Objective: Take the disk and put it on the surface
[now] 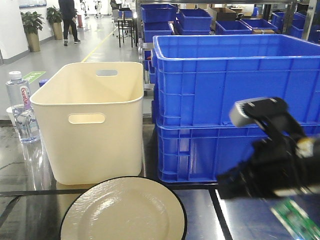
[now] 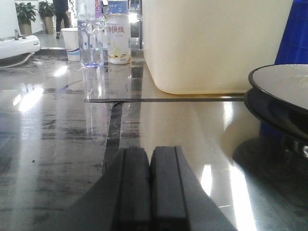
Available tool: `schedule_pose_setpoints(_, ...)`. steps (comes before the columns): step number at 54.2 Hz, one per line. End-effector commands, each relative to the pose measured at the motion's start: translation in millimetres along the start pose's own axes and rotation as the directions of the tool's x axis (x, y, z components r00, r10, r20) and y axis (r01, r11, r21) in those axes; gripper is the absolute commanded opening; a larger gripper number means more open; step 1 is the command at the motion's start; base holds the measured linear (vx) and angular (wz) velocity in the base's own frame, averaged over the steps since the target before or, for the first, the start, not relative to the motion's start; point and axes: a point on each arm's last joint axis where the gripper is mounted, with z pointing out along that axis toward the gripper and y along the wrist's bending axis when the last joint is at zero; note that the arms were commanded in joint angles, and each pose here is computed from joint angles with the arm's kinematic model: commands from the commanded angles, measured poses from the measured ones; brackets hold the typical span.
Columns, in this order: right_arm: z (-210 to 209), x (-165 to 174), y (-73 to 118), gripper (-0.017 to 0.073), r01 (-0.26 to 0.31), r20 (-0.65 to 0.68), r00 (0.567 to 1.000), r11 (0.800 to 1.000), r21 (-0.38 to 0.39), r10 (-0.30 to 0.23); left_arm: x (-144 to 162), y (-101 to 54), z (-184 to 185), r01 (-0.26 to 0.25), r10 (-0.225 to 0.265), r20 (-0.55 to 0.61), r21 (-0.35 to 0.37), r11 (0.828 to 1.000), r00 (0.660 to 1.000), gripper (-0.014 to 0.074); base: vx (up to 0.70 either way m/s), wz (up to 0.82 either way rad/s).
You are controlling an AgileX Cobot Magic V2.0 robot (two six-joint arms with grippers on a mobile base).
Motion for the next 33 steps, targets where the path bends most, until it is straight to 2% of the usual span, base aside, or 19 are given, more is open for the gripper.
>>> schedule_pose_setpoints(1, -33, 7, 1.8, -0.0013, 0.006, 0.169, 0.986, 0.998, 0.063, -0.016, -14, -0.6, -3, 0.004, -0.005, 0.111, 0.008, 1.000, 0.994, -0.0007, 0.00, 0.00)
schedule_pose_setpoints(7, -54, 33, 4.4, -0.0011, -0.045, 0.193, 0.981, 0.994, 0.096, 0.026, -14, -0.6, -3, 0.004, -0.005, 0.111, 0.008, 1.000, 0.994, -0.0007, 0.00, 0.00)
schedule_pose_setpoints(14, -73, 66, 1.5, -0.0011, -0.070, 0.242, 0.970, 0.979, 0.191, 0.022, -14, -0.6, -3, 0.004, -0.005, 0.111, 0.008, 1.000, 0.994, -0.0007, 0.00, 0.00)
schedule_pose_setpoints(19, -83, 91, -1.2, -0.0009, -0.114, 0.313, 0.949, 0.965, 0.238, 0.034, -14, -0.6, -3, 0.004, -0.005, 0.111, 0.008, 1.000, 0.994, -0.0007, 0.00, 0.00)
schedule_pose_setpoints(21, -87, 105, -3.0, -0.0009, -0.147, 0.353, 0.934, 0.956, 0.254, 0.050, -14, -0.6, -3, 0.004, -0.005, 0.111, 0.008, 1.000, 0.994, -0.0007, 0.00, 0.00)
schedule_pose_setpoints(24, -88, 123, -6.7, -0.0009, -0.171, 0.393, 0.918, 0.941, 0.293, 0.045, -14, -0.6, -3, 0.004, -0.005, 0.111, 0.008, 1.000, 0.994, -0.0007, 0.00, 0.00)
schedule_pose_setpoints(33, -90, 176, -10.8, -0.0008, -0.213, 0.501, 0.865, 0.885, 0.414, -0.026, -14, -0.6, -3, 0.004, -0.005, 0.111, 0.008, 1.000, 0.994, -0.0007, 0.00, 0.00)
